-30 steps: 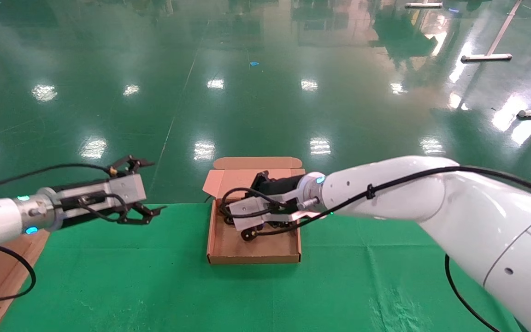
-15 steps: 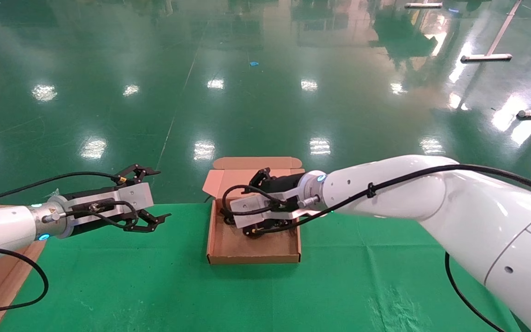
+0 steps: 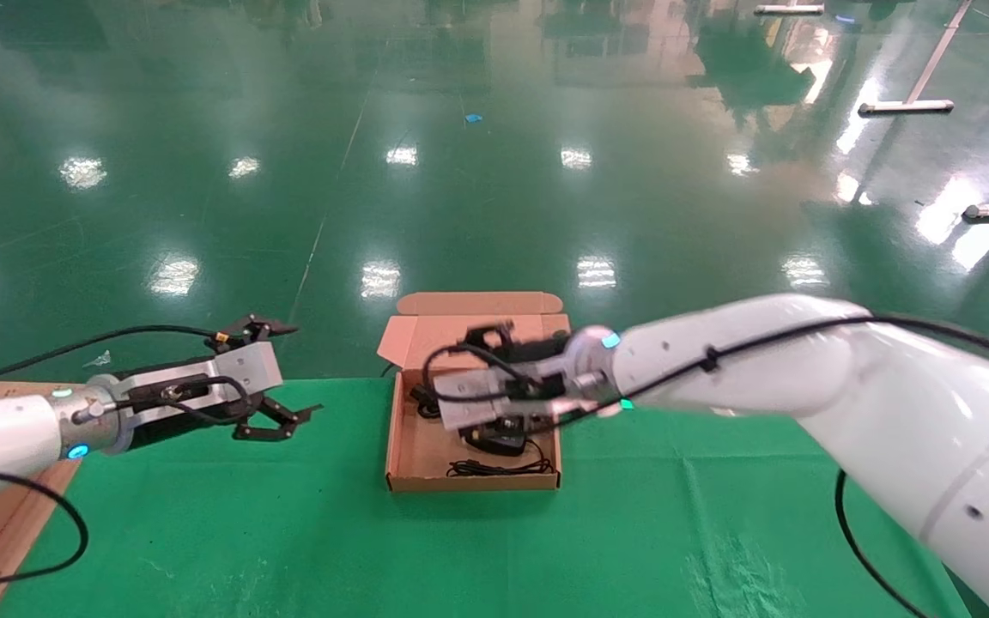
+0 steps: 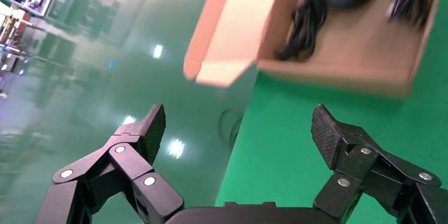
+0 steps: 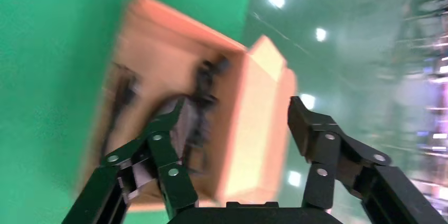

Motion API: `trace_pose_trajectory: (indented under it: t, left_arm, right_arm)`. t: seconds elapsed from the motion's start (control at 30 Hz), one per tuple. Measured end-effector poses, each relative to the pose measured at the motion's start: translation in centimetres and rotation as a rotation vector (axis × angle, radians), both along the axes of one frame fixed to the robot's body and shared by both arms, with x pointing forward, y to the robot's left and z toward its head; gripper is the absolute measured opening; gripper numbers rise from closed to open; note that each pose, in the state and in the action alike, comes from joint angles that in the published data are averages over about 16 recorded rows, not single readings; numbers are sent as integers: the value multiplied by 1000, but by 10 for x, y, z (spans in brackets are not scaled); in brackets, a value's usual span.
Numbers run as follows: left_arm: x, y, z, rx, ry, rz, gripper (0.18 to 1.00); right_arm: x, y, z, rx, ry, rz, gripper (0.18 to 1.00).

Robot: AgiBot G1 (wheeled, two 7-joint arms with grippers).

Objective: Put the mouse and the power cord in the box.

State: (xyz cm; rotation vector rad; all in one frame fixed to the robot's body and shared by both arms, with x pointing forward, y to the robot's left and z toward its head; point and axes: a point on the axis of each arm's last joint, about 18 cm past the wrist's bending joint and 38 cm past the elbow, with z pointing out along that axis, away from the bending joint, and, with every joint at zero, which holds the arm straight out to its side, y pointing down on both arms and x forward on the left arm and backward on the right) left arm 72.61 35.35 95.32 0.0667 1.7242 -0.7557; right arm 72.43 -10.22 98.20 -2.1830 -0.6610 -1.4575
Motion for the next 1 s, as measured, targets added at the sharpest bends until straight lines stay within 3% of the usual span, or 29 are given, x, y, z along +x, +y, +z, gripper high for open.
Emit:
trace_pose_trajectory:
  t: [0.5, 0.7, 1.0]
  left_arm:
    - [-45, -23, 13, -271, 63, -227, 1001]
    - [-69, -30, 20, -351, 97, -320, 1001]
    - [-110, -37, 30, -435, 162, -456, 1001]
  right_arm:
    - [-43, -43, -26, 350, 310, 81, 894]
    - [-65, -64, -27, 473, 405, 124, 959]
    - [-103, -100, -22, 625, 512, 199, 995]
